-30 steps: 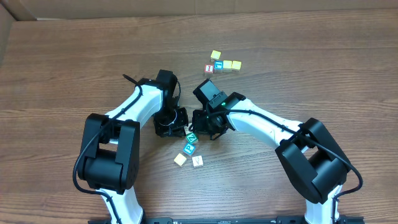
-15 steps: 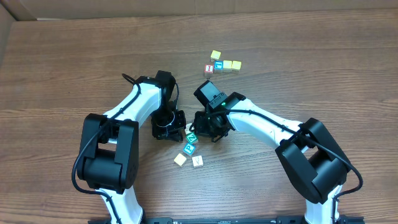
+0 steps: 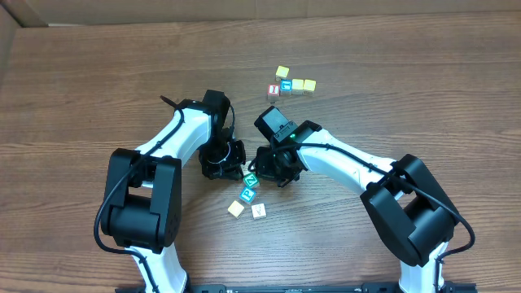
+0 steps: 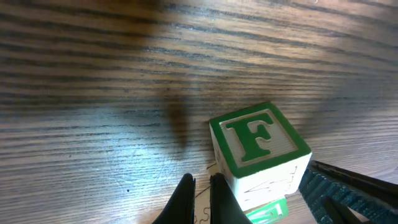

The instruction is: Flip 5 blocks

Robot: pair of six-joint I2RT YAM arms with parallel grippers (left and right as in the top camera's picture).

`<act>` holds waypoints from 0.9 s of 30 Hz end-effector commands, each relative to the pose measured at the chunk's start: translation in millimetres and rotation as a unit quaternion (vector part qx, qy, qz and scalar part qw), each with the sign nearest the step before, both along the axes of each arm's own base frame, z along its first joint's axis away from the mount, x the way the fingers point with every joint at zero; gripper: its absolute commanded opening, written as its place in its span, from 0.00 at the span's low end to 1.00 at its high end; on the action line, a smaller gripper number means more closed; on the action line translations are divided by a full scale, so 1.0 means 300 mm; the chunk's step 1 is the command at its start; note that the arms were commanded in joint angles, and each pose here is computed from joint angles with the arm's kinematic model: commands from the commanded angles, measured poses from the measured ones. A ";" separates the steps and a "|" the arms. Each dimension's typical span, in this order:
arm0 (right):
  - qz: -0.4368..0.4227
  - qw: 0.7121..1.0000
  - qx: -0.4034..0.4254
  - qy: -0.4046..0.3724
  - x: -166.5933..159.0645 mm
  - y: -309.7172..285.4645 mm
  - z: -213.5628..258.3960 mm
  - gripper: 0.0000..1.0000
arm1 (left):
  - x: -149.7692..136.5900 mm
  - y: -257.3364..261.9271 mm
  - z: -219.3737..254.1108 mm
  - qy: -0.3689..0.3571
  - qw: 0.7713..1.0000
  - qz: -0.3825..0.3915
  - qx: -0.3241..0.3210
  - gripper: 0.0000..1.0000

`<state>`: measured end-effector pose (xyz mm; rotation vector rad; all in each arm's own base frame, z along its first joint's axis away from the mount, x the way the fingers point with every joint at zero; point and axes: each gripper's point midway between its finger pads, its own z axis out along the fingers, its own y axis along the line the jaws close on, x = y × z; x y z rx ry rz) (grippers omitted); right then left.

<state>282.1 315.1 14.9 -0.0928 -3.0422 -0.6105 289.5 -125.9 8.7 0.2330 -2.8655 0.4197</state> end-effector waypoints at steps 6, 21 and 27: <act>-0.013 1.000 0.001 0.021 -0.037 0.021 -0.010 0.04 | 0.017 -0.015 0.005 -0.004 1.000 -0.007 -0.016 0.04; -0.028 0.999 -0.036 -0.022 0.008 -0.009 -0.025 0.04 | -0.038 0.062 -0.003 0.026 0.998 -0.019 0.049 0.04; -0.029 0.999 -0.039 -0.024 0.010 -0.013 -0.026 0.04 | -0.044 0.020 0.008 0.032 0.999 -0.013 0.013 0.04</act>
